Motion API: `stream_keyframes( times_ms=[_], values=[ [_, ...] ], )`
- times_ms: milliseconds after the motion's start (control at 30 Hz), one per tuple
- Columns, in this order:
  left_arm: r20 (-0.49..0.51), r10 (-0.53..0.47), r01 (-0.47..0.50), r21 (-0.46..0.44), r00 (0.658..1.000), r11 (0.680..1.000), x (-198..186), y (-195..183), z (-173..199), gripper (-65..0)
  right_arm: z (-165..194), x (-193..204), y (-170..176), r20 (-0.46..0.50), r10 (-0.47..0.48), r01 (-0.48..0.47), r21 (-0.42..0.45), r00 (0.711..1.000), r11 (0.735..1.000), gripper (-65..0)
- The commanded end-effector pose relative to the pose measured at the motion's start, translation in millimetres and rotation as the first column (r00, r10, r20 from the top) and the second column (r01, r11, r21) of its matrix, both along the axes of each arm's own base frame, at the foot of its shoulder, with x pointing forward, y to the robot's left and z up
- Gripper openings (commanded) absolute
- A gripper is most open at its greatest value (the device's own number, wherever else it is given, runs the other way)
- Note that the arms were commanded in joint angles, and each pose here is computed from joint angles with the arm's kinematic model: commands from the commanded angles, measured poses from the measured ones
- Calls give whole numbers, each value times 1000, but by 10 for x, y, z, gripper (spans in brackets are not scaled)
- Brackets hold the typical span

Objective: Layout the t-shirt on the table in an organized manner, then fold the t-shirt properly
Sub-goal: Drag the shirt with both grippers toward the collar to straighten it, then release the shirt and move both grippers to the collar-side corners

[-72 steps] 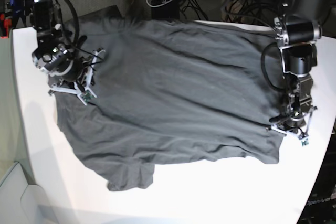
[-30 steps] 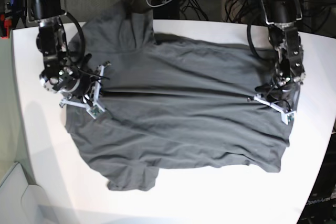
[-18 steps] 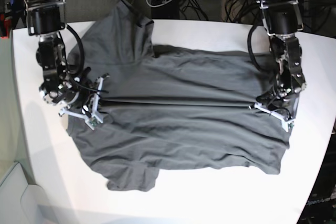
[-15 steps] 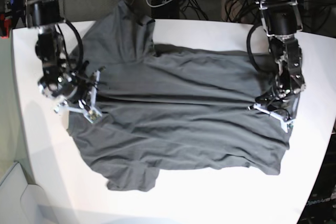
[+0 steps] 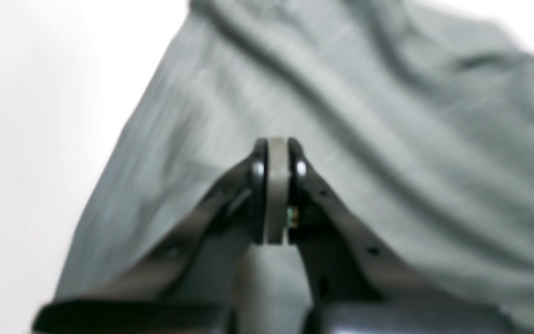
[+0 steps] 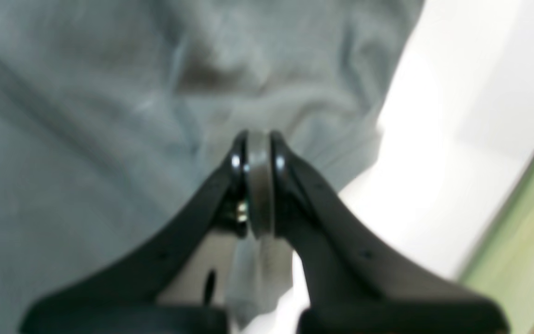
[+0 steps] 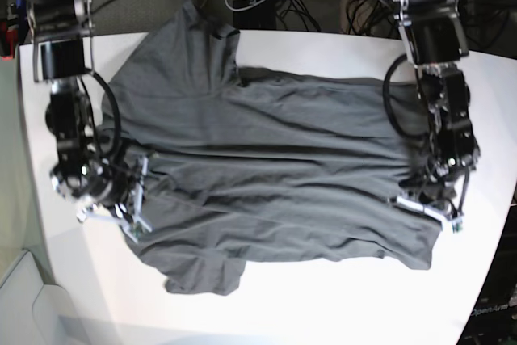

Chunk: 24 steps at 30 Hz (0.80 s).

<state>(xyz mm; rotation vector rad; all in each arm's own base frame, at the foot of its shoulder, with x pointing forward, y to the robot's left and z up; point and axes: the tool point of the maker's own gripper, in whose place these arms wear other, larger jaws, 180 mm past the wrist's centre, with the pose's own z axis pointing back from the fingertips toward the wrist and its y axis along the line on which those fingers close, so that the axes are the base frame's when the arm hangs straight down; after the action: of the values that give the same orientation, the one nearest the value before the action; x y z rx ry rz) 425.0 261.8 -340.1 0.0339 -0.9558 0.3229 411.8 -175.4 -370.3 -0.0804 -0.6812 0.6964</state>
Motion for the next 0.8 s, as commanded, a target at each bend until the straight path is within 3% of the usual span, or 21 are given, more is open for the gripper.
stream_keyframes(
  times_ms=[0, 233, 433, 500, 600, 767],
  values=[
    [77, 9, -10, 11, 997, 1000, 196, 47, 272, -647, 111, 182, -47, 29, -7, 7, 3, 1000, 1000, -650],
    [71, 11, -10, -14, 997, 1000, 315, 6, 271, -647, -204, 518, -66, -60, -60, 66, 117, 996, 991, -650],
    [79, 16, -16, -2, 997, 1000, 319, 62, 330, -647, -407, 623, 33, -87, -103, 122, 245, 991, 962, -650],
    [76, 21, -21, 6, 997, 1000, 297, 120, 327, -647, -406, 682, -14, -61, -142, 154, 265, 988, 952, -650],
    [61, 23, -24, 11, 998, 1000, 254, 148, 269, -647, -309, 862, -197, 50, -259, 237, 269, 964, 934, -650],
    [62, 23, -24, 11, 998, 1000, 255, 148, 274, -647, -95, 1067, -551, 214, -418, 366, 246, 883, 898, -650]
  ],
)
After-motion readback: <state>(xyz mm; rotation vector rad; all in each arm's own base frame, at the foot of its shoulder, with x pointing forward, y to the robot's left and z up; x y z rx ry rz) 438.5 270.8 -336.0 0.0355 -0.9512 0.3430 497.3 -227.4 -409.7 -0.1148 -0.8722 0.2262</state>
